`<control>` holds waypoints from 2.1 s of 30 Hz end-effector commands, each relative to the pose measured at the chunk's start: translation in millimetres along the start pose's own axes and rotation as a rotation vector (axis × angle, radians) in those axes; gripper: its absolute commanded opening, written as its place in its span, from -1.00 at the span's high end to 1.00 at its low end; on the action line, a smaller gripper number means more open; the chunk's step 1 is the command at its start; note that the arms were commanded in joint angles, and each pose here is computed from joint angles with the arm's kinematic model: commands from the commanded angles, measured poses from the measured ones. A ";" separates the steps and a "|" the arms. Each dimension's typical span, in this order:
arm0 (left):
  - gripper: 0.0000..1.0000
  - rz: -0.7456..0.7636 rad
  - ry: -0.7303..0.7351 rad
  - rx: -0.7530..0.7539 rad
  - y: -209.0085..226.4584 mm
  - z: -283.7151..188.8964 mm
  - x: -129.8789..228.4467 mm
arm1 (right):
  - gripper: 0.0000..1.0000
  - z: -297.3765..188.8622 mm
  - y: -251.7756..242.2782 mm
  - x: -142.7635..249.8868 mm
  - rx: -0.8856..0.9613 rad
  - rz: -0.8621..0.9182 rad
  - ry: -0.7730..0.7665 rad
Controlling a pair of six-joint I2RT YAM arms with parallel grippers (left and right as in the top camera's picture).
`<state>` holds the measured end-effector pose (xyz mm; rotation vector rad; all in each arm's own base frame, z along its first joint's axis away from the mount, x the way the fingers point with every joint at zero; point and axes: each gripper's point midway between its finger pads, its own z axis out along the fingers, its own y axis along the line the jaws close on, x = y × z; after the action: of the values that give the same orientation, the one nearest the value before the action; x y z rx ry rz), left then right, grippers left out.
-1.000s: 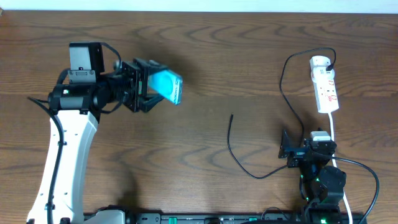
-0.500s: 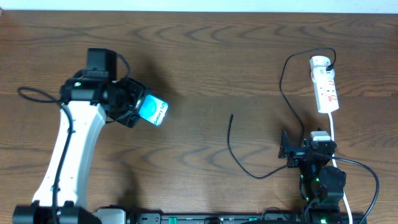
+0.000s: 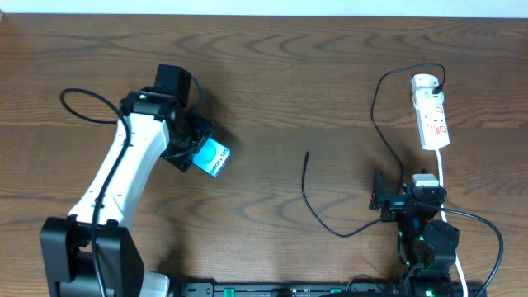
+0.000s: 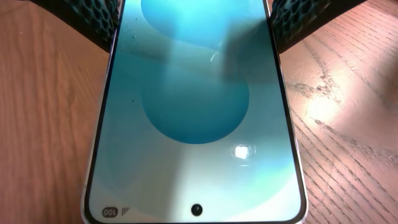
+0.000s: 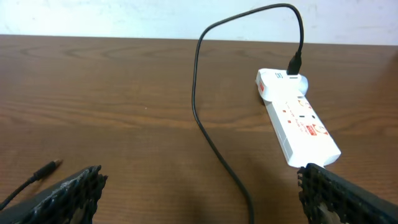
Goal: Plug charger to phone and switch on socket
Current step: 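Lift the phone with the left gripper and tilt it upright, then swing the right gripper from rest toward the held phone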
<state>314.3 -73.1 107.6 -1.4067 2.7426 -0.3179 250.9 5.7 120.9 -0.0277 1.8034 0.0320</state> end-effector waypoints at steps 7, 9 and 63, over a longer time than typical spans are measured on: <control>0.86 0.013 -0.029 -0.014 2.0 -0.1 -5.2 | -0.99 -0.7 5.1 -17.9 -0.023 0.019 -0.074; 0.86 0.013 -0.029 -0.014 2.1 -0.1 -5.1 | -0.99 -4.5 21.8 -39.7 -0.125 0.063 -0.159; 0.86 -0.213 0.040 0.035 -8.2 -0.3 5.4 | -0.99 86.4 256.7 -58.1 -0.876 0.593 0.930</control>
<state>317.6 -73.7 107.4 -1.5801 2.6478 -0.3316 331.6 258.6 166.4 -0.2272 2.4605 1.5210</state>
